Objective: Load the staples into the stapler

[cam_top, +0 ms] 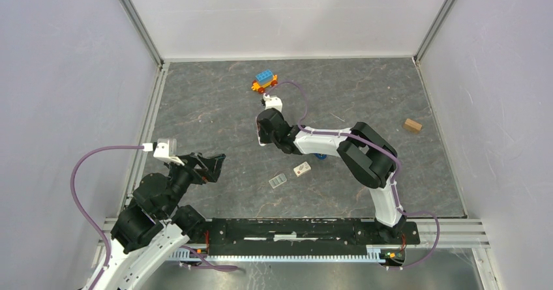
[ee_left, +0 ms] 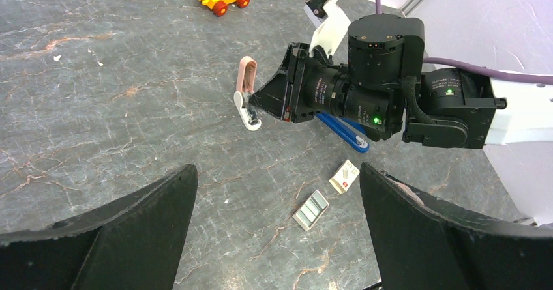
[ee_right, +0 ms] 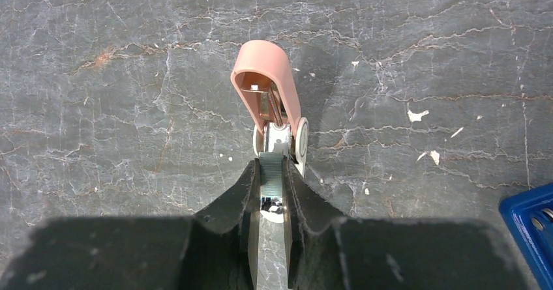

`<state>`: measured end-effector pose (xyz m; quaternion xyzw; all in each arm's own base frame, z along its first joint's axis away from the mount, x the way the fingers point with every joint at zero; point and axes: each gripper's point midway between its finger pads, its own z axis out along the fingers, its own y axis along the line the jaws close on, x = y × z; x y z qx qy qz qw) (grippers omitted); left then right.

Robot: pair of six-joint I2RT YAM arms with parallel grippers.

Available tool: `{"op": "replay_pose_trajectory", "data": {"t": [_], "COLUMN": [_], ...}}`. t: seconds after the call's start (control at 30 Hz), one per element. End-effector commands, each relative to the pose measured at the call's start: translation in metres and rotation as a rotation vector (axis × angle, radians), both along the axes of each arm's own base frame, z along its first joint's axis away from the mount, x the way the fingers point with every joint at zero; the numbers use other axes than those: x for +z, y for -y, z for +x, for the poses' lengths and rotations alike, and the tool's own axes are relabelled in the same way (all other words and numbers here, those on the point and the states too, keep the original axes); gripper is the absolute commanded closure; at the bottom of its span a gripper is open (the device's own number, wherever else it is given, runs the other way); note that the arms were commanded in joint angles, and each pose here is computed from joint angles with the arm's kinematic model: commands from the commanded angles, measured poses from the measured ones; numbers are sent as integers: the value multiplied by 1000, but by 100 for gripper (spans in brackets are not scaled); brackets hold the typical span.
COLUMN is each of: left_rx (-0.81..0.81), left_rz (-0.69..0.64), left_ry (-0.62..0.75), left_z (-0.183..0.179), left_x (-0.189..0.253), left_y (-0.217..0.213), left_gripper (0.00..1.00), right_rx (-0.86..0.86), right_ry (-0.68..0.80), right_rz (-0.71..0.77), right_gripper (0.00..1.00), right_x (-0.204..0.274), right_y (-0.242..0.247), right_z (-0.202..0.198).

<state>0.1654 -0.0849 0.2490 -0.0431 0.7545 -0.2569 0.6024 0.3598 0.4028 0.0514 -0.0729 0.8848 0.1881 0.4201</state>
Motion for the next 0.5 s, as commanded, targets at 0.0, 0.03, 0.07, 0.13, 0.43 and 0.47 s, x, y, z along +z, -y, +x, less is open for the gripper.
{"op": "replay_pose_trajectory", "data": {"t": [0.0,0.03,0.07,0.13,0.43,0.47], "left_rx": [2,1,1,3,2,2], "left_rz": [36,36,37,37,35,37], "left_ry": [34,34,34,33,34,32], "left_z": [2,2,2,2,2,2], "left_x": [4,4,4,4,4,3], "left_y": [-3,-3,-2,-3,-3,-2], "left_gripper": [0,0,0,0,0,0], "right_rx": [-17,-15,-16,-14,-5,-7], "right_ry": [29,28,28,27,31,33], "right_rz": [43,45,47,49,82,80], "right_gripper": [81,81,81,81,81,81], "right_x": [12,13,13,12,22,23], "right_y": [-4,-4,-4,-5,-12,-12], "right_z": [3,3,3,2,4,5]}}
